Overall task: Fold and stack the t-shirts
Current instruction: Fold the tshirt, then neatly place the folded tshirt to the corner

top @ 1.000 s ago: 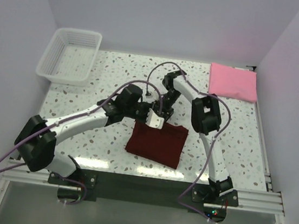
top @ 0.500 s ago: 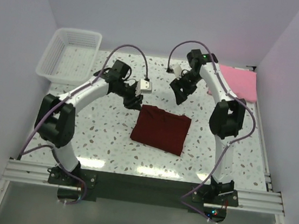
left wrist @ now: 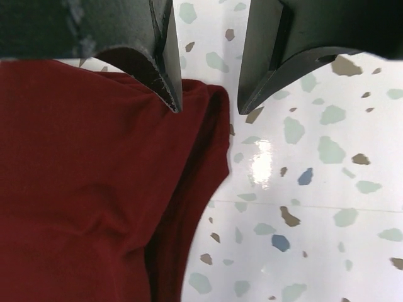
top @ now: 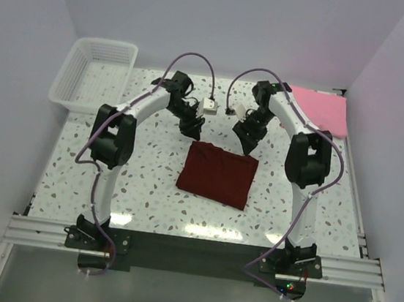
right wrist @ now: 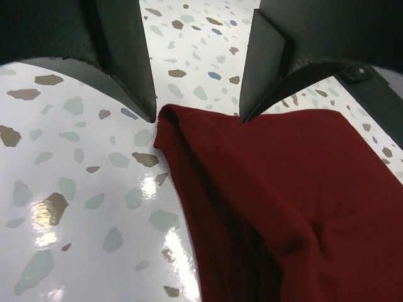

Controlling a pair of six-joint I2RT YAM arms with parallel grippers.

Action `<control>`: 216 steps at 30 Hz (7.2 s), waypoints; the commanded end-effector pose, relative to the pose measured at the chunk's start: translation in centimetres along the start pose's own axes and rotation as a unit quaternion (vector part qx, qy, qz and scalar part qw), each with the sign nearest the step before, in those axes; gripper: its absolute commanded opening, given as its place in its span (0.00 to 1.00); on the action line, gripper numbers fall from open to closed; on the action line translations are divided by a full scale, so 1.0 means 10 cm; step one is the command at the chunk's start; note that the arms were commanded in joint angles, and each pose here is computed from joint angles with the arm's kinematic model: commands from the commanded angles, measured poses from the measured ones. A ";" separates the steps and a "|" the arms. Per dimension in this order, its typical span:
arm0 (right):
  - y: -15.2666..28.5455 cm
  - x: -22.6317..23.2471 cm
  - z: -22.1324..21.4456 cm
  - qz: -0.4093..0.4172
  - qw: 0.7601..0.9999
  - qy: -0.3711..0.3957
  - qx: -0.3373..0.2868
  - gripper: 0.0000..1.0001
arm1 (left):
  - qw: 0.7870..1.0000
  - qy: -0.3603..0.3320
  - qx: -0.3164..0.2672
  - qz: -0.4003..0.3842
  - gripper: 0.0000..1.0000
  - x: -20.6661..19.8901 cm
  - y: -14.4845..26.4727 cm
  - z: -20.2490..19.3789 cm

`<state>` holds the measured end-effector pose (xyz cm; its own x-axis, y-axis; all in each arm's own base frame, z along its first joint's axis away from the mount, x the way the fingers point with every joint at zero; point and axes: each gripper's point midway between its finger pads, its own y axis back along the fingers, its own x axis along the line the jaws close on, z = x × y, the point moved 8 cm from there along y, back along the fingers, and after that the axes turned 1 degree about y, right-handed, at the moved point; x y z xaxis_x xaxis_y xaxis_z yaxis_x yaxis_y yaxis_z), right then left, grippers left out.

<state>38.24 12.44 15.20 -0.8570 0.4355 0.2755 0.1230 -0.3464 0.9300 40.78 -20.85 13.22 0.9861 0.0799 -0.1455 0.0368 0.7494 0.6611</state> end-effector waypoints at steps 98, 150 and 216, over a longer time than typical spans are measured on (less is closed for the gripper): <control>0.39 0.61 0.10 0.183 0.919 -0.262 -0.231 0.99 | 0.930 0.316 -0.185 -0.003 1.00 -0.96 0.56 0.06; -0.79 -0.72 0.34 0.272 0.841 -0.372 -0.284 0.99 | 0.846 0.446 -0.288 0.041 1.00 0.45 -0.04 -0.51; -0.15 0.20 -0.73 0.097 0.823 -0.480 -0.289 0.99 | 0.931 -0.343 -0.055 0.114 0.00 -1.27 -1.27 0.91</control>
<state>31.24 6.60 12.88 -0.0609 0.7706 0.6344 -0.2397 -0.6283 0.7401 30.04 -36.66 9.20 0.8365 -0.1802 0.5174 -0.2184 0.7564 0.6166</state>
